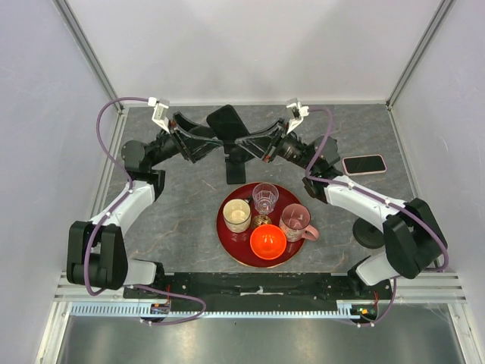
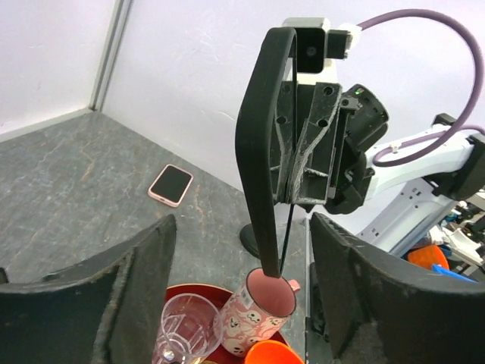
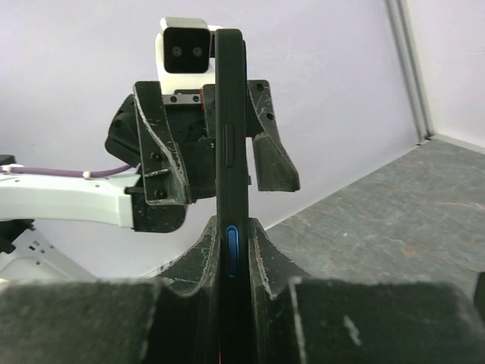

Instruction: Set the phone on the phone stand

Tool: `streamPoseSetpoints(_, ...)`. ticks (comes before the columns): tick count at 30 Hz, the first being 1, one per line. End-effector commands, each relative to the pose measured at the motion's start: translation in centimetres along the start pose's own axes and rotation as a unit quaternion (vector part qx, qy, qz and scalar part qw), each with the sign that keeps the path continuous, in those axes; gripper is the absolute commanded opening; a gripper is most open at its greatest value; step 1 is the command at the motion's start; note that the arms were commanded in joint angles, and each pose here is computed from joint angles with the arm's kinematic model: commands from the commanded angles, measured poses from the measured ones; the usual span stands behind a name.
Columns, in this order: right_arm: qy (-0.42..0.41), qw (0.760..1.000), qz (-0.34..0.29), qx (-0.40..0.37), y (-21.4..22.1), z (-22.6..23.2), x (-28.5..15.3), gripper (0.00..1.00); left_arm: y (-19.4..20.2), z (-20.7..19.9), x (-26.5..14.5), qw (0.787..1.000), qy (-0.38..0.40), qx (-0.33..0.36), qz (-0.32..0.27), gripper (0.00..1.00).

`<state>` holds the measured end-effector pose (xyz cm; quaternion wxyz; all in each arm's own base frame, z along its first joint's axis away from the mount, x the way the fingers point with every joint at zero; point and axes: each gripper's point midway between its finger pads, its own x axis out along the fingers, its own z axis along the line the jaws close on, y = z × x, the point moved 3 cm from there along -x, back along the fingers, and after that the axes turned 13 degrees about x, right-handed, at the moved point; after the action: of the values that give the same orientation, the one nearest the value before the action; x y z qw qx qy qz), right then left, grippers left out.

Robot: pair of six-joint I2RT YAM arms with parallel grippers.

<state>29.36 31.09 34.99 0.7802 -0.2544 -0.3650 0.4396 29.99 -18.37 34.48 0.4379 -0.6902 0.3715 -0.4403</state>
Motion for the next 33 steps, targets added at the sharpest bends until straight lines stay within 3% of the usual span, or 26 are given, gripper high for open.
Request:
streamPoseSetpoints(1, -0.070, 0.996, -0.049, -0.018, -1.6, 3.6, 1.1, 0.00, -1.6, -2.5, 0.0, 0.998, 0.045, 0.036, -0.038, 0.73)
streamPoseSetpoints(8, -0.077, 0.996, -0.052, -0.012, -0.3, 4.2, 2.2, 0.00, -2.2, -3.4, -0.2, 0.996, 0.061, 0.047, -0.049, 0.46)
streamPoseSetpoints(9, -0.079, 0.995, -0.052, -0.013, -0.2, 4.4, 2.3, 0.00, -2.3, -3.6, -0.2, 0.995, 0.066, 0.049, -0.051, 0.40)
streamPoseSetpoints(10, -0.080, 0.995, -0.050, -0.016, 0.0, 4.3, 2.5, 0.00, -2.3, -3.9, -0.3, 0.995, 0.075, 0.056, -0.047, 0.25)
streamPoseSetpoints(13, -0.071, 0.997, -0.029, -0.018, 0.6, 4.0, 2.7, 0.00, -2.6, -4.4, -0.3, 0.993, 0.080, 0.075, -0.043, 0.05)
streamPoseSetpoints(14, -0.066, 0.997, -0.023, -0.034, 0.7, 3.8, 2.8, 0.14, -2.4, -4.3, -0.3, 0.994, 0.077, 0.071, -0.034, 0.03)
streamPoseSetpoints(16, -0.028, 0.999, 0.008, -0.043, 0.9, 3.1, 2.7, 0.39, -2.2, -4.2, -0.4, 0.993, 0.080, 0.090, -0.017, 0.02)
streamPoseSetpoints(18, -0.010, 0.994, 0.036, -0.104, 0.1, 3.0, 3.0, 0.52, -2.0, -3.8, -0.2, 0.993, 0.074, 0.091, 0.008, 0.02)
streamPoseSetpoints(19, 0.026, 0.991, 0.088, -0.101, 1.4, 1.9, 2.4, 0.65, -1.8, -3.8, -0.2, 0.993, 0.075, 0.093, 0.017, 0.02)
streamPoseSetpoints(21, 0.018, 0.977, 0.138, -0.162, 1.0, 2.1, 2.3, 0.74, -1.7, -3.8, -0.2, 0.991, 0.073, 0.104, 0.029, 0.02)
streamPoseSetpoints(22, 0.047, 0.970, 0.188, -0.148, 2.4, 0.9, 1.1, 0.78, -1.5, -4.0, 0.0, 0.990, 0.080, 0.106, 0.037, 0.02)
streamPoseSetpoints(24, 0.049, 0.959, 0.216, -0.178, 2.4, 0.8, 0.5, 0.81, -1.7, -4.4, 0.2, 0.986, 0.088, 0.136, 0.048, 0.02)
streamPoseSetpoints(26, 0.061, 0.955, 0.235, -0.171, 2.6, 0.6, -0.6, 0.82, -0.4, -4.9, 0.6, 0.985, 0.095, 0.117, 0.077, 0.02)
streamPoseSetpoints(27, 0.052, 0.952, 0.242, -0.181, 2.7, 0.7, -0.9, 0.83, -0.6, -5.1, 0.9, 0.980, 0.105, 0.151, 0.080, 0.02)
streamPoseSetpoints(28, 0.052, 0.950, 0.248, -0.180, 2.6, 0.8, -1.3, 0.83, 0.5, -5.6, 1.0, 0.981, 0.110, 0.125, 0.102, 0.02)
streamPoseSetpoints(33, 0.051, 0.944, 0.267, -0.186, 1.9, 1.7, -3.0, 0.80, 1.2, -6.2, 1.4, 0.972, 0.132, 0.150, 0.125, 0.02)
